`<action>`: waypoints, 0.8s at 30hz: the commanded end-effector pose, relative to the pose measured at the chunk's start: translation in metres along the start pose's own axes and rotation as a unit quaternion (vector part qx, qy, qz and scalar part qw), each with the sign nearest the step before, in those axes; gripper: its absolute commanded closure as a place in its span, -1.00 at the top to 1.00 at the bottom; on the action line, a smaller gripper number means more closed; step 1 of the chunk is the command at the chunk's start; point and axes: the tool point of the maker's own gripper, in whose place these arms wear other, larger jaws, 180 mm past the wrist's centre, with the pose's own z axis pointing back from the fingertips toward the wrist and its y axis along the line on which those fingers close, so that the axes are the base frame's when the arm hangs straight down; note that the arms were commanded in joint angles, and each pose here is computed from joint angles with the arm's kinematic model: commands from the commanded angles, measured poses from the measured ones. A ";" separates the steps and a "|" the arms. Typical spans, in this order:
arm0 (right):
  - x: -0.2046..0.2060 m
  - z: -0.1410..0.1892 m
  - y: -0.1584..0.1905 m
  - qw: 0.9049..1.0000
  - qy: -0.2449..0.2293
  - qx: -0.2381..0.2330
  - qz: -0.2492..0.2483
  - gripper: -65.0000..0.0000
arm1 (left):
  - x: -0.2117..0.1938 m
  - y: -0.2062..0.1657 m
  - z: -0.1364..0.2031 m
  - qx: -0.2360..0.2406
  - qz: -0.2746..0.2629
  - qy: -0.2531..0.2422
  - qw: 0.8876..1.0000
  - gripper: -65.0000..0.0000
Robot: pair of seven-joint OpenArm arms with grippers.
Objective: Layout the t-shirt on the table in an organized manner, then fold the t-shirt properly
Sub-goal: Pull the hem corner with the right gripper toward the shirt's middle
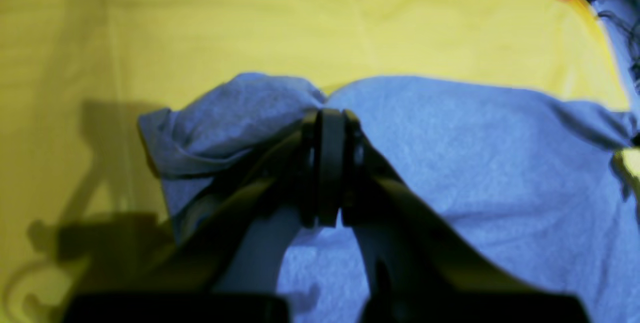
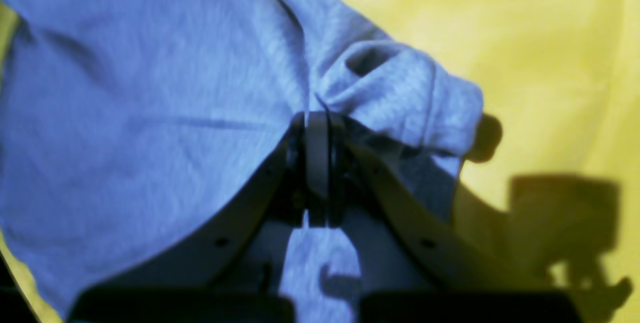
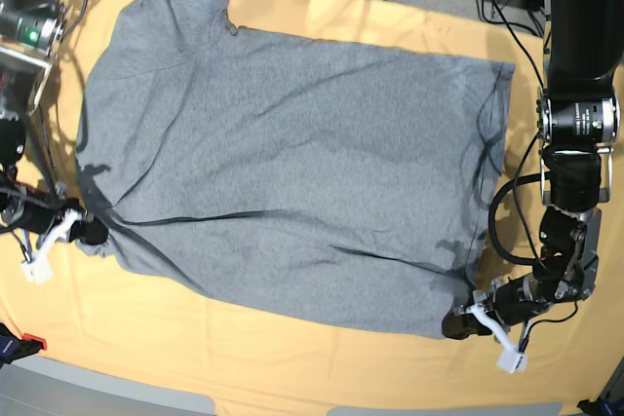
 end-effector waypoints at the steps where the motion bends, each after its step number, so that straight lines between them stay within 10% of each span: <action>1: 0.020 0.013 0.004 0.999 -0.030 -0.003 0.029 -1.00 | 0.039 -0.008 0.007 -0.011 -0.015 -0.045 0.999 -1.00; 13: -0.040 0.040 0.076 0.984 0.028 0.001 0.177 -1.00 | 0.038 -0.012 0.007 -0.021 -0.023 -0.045 0.999 -1.00; 24: -0.082 0.051 0.117 0.977 0.093 0.085 0.170 -1.00 | 0.038 -0.012 0.007 -0.021 -0.023 -0.045 0.999 -1.00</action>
